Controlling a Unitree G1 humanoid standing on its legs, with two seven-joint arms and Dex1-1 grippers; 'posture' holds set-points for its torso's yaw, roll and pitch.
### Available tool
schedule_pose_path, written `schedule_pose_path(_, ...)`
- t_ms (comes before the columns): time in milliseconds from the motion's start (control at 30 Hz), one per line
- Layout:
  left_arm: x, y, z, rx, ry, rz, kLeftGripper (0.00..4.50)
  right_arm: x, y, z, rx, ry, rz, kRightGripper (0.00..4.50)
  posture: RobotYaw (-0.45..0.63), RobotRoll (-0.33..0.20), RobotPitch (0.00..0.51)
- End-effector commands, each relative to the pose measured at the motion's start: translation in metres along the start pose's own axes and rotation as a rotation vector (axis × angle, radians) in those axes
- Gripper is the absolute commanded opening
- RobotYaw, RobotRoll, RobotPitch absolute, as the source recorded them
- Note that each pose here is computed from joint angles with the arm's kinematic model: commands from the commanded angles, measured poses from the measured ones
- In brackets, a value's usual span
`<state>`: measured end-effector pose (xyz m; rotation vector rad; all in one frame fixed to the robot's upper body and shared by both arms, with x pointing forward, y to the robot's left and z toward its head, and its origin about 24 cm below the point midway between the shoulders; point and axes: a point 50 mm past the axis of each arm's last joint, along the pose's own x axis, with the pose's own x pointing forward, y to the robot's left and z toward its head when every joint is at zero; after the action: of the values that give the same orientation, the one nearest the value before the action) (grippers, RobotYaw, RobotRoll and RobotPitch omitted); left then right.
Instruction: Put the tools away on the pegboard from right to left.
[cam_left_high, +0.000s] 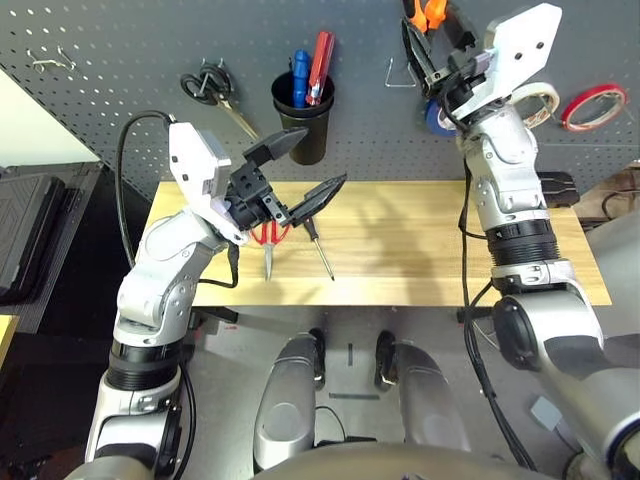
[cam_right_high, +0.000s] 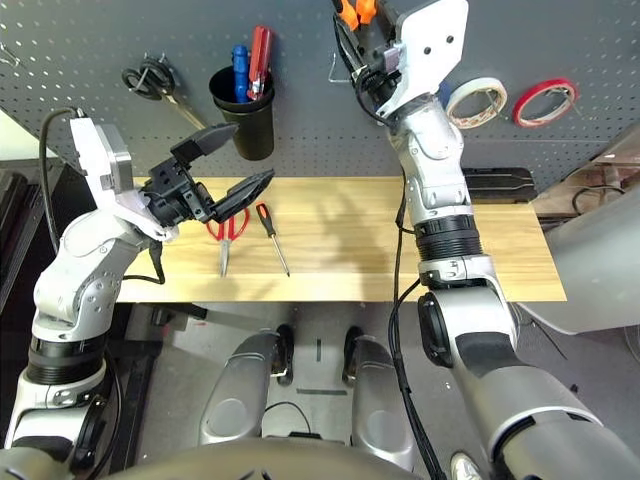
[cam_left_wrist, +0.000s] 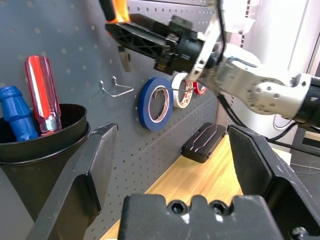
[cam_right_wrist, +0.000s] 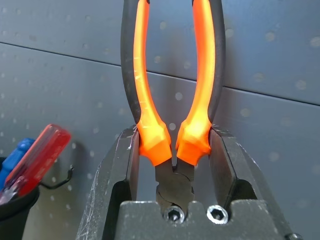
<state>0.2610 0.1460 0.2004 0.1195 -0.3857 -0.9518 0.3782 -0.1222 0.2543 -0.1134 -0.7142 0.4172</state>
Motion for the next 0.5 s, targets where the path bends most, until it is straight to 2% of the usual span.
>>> schedule_pose_path(33, -0.001, -0.004, 0.001, 0.004, 0.001, -0.004, 4.50, 0.006, -0.002, 0.000, -0.006, -0.022, -0.024, 2.09, 0.18, 0.000, 0.183)
schedule_pose_path(500, -0.001, -0.003, -0.002, 0.014, 0.019, 0.004, 4.50, -0.006, 0.008, -0.038, 0.109, 0.134, -0.074, 2.09, 0.19, 0.000, 0.172)
